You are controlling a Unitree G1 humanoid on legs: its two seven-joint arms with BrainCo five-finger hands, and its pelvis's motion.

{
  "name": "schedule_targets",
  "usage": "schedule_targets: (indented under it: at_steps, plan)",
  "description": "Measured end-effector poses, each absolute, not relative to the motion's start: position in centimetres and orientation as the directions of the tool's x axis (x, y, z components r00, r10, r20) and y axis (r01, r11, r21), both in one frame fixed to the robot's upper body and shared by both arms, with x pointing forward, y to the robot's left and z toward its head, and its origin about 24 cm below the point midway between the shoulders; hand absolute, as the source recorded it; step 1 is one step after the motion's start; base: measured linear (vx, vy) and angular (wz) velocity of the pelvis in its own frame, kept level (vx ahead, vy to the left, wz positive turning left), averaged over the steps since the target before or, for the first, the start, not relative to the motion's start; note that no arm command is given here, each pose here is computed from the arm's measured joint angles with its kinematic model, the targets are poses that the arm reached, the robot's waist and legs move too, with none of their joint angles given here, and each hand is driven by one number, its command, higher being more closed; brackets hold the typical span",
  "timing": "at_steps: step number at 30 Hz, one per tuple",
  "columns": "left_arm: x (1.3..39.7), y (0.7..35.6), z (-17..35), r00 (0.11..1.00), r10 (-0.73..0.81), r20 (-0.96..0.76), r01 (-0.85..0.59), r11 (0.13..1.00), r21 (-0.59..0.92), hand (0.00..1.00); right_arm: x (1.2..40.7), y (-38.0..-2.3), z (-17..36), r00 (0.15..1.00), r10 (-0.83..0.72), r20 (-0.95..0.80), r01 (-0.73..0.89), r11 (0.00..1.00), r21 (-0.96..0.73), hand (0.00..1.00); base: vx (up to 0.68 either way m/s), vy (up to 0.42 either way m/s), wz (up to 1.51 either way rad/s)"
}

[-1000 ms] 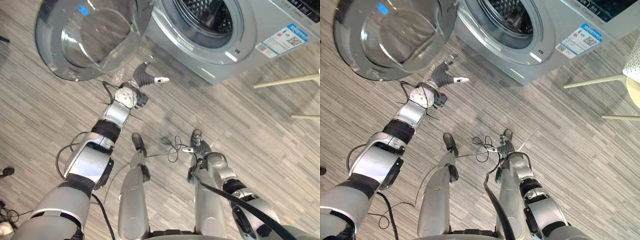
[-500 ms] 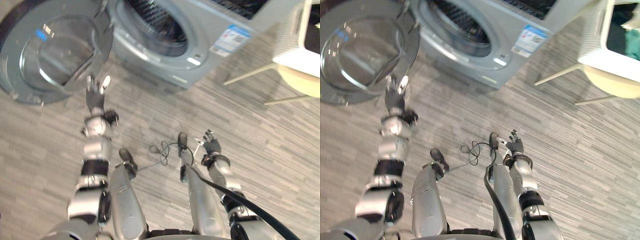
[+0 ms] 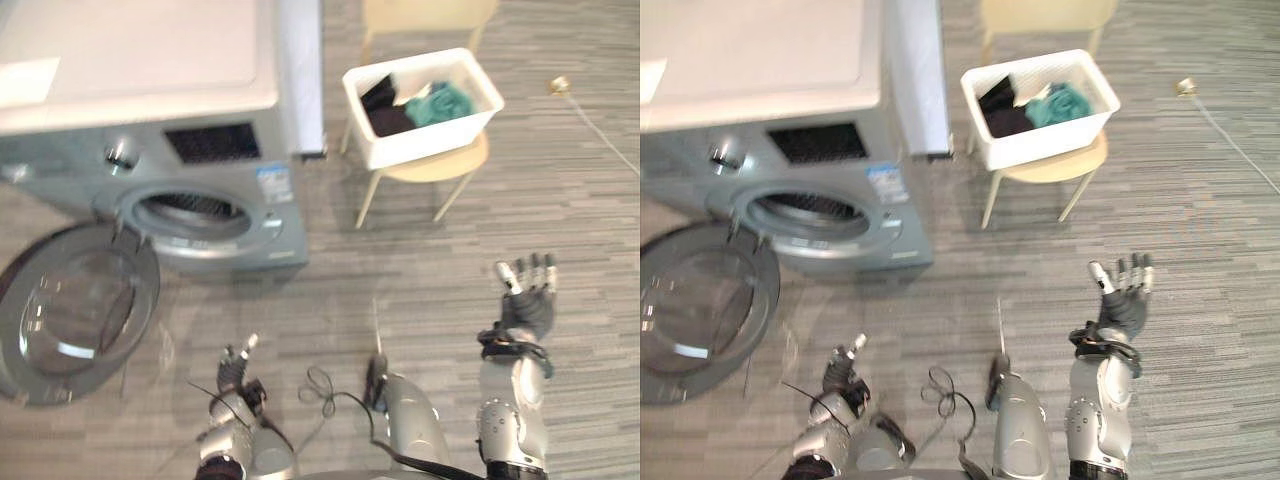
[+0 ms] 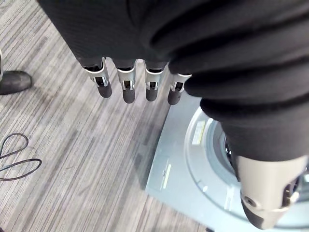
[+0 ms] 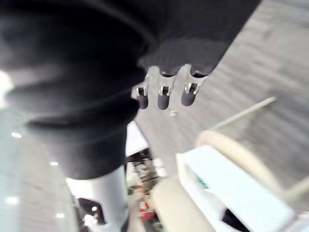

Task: Pick up the laundry basket with both hands and put the clothes into the washing machine.

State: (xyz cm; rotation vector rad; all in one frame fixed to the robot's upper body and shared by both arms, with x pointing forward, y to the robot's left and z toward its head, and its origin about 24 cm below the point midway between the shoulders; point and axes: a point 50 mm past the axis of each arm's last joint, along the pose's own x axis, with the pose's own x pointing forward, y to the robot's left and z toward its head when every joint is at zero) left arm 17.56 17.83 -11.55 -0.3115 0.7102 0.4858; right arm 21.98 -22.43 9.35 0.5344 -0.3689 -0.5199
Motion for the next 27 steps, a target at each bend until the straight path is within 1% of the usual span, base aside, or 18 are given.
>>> schedule_targets:
  at_steps: [1, 3, 5, 6, 9, 10, 12, 14, 18, 21, 22, 23, 27]
  plan:
    - [17.0, 17.9, -11.8, 0.639, 0.323, -0.698, -0.532, 0.841, -0.098, 0.0, 22.2, -21.9, 10.5, 0.805, -0.539, 0.25, 0.341, 0.764, 0.548, 0.0, 0.21, -0.322, -0.95]
    - [17.0, 18.3, -11.8, 0.636, 0.331, -0.697, -0.54, 0.836, -0.096, 0.0, 22.3, -20.4, 14.0, 0.762, -0.494, 0.418, 0.273, 0.831, 0.485, 0.0, 0.21, -0.377, -0.76]
    - [16.5, 18.7, -12.0, 0.627, 0.338, -0.701, -0.546, 0.833, -0.087, 0.0, 22.5, -19.7, 15.5, 0.726, -0.476, 0.496, 0.275, 0.862, 0.425, 0.0, 0.16, -0.335, -0.46]
    - [16.1, 18.1, -12.2, 0.625, 0.323, -0.711, -0.537, 0.839, -0.091, 0.0, 22.6, -19.6, 16.0, 0.712, -0.464, 0.527, 0.282, 0.876, 0.391, 0.0, 0.15, -0.287, -0.54]
    - [14.7, 17.3, -12.9, 0.602, 0.303, -0.739, -0.531, 0.843, -0.086, 0.0, 22.8, -19.9, 16.1, 0.71, -0.438, 0.552, 0.32, 0.898, 0.301, 0.0, 0.13, -0.092, -0.51]
    - [14.1, 17.2, -13.1, 0.598, 0.291, -0.747, -0.517, 0.852, -0.081, 0.0, 23.0, -19.9, 15.9, 0.719, -0.426, 0.549, 0.339, 0.905, 0.259, 0.0, 0.21, -0.011, -0.33]
    - [14.3, 17.1, -12.9, 0.615, 0.276, -0.738, -0.499, 0.861, -0.094, 0.0, 23.4, -20.0, 15.6, 0.732, -0.409, 0.545, 0.362, 0.911, 0.196, 0.0, 0.22, 0.017, -0.01]
    - [15.2, 16.9, -12.4, 0.655, 0.256, -0.71, -0.468, 0.876, -0.116, 0.0, 24.6, -19.9, 15.6, 0.753, -0.371, 0.543, 0.377, 0.92, 0.107, 0.0, 0.3, 0.056, 0.05]
    - [15.9, 16.1, -12.1, 0.682, 0.214, -0.699, -0.419, 0.898, -0.134, 0.0, 26.5, -19.7, 15.3, 0.794, -0.327, 0.512, 0.384, 0.923, -0.007, 0.0, 0.34, 0.076, 0.05]
    - [15.4, 15.9, -12.4, 0.667, 0.204, -0.717, -0.417, 0.899, -0.132, 0.0, 28.1, -17.9, 13.2, 0.879, -0.237, 0.414, 0.31, 0.943, -0.119, 0.0, 0.43, 0.097, 0.12]
    - [15.1, 16.1, -12.5, 0.661, 0.208, -0.721, -0.411, 0.904, -0.116, 0.0, 28.4, -16.6, 12.3, 0.912, -0.16, 0.378, 0.244, 0.952, -0.184, 0.0, 0.38, 0.055, 0.16]
    - [15.0, 16.2, -12.5, 0.66, 0.203, -0.723, -0.397, 0.912, -0.106, 0.0, 28.3, -16.3, 11.7, 0.928, -0.131, 0.349, 0.217, 0.952, -0.218, 0.0, 0.45, 0.036, 0.73]
    - [15.2, 16.6, -11.6, 0.708, 0.192, -0.68, -0.34, 0.936, -0.091, 0.0, 27.8, -17.9, 10.0, 0.95, -0.168, 0.264, 0.243, 0.927, -0.284, 0.0, 0.32, -0.018, 0.99]
